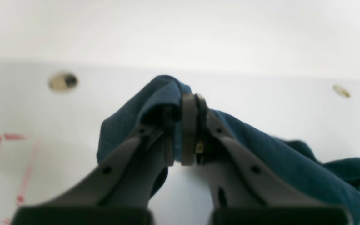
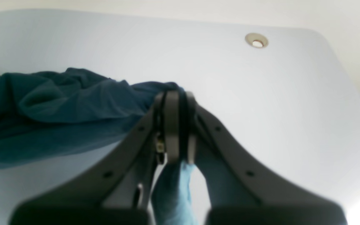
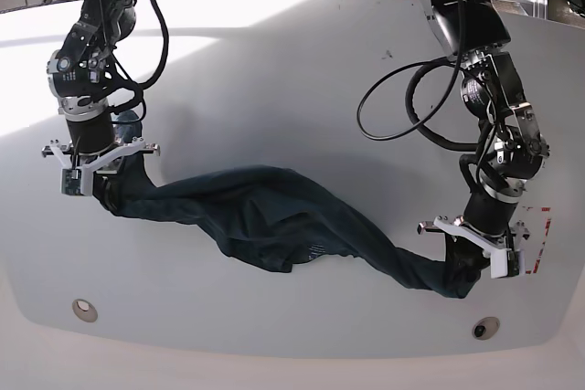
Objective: Fold the T-shirt properly
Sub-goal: 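Lift the stretched shirt high with both grippers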
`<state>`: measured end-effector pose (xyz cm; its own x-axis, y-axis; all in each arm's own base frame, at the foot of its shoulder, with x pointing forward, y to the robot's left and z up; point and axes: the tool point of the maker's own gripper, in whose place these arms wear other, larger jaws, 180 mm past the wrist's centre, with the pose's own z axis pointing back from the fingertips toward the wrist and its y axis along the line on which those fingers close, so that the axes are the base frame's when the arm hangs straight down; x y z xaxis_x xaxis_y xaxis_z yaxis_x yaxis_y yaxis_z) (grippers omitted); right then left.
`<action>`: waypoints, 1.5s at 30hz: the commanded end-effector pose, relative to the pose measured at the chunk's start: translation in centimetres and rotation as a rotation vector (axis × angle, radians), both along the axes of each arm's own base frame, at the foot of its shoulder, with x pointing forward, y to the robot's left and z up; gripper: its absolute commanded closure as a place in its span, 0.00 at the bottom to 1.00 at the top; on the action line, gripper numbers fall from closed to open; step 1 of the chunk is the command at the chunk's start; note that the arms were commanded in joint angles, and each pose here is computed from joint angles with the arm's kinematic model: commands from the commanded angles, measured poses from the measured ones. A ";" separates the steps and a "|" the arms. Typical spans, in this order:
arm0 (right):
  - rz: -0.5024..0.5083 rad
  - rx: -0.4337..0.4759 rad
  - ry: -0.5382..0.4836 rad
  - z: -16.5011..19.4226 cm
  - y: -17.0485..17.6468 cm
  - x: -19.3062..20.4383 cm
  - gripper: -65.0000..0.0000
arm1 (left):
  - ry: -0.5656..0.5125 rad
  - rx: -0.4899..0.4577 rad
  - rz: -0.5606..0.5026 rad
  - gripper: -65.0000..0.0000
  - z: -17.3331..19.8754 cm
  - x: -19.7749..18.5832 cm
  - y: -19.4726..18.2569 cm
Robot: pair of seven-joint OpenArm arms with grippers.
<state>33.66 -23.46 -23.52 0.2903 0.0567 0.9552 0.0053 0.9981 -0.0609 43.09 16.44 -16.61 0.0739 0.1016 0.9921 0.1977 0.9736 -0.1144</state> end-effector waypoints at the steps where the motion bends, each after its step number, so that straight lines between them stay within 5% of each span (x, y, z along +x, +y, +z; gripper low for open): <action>1: 0.003 -0.033 -0.105 3.5 -0.6 1.3 0.99 | -0.132 0.065 0.029 1.00 5.2 0.3 0.5; 15: -0.008 -0.074 -0.276 12.8 -1.6 5.9 0.99 | -0.395 0.187 0.142 1.00 18.5 0.8 1.7; 26: -0.008 -0.111 -0.422 20.9 -2.1 8.0 0.99 | -0.501 0.179 0.265 1.00 26.3 0.5 5.4; 45: 0.081 -0.170 -0.502 26.5 0.8 10.6 0.99 | -0.508 0.186 0.317 1.00 28.1 0.5 8.1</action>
<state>44.36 -22.54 0.26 -0.1397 0.2227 0.9648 -0.0162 0.9737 -0.2271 44.44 24.58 9.06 -0.3463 -0.1335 0.9286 -0.1142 0.9885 0.0995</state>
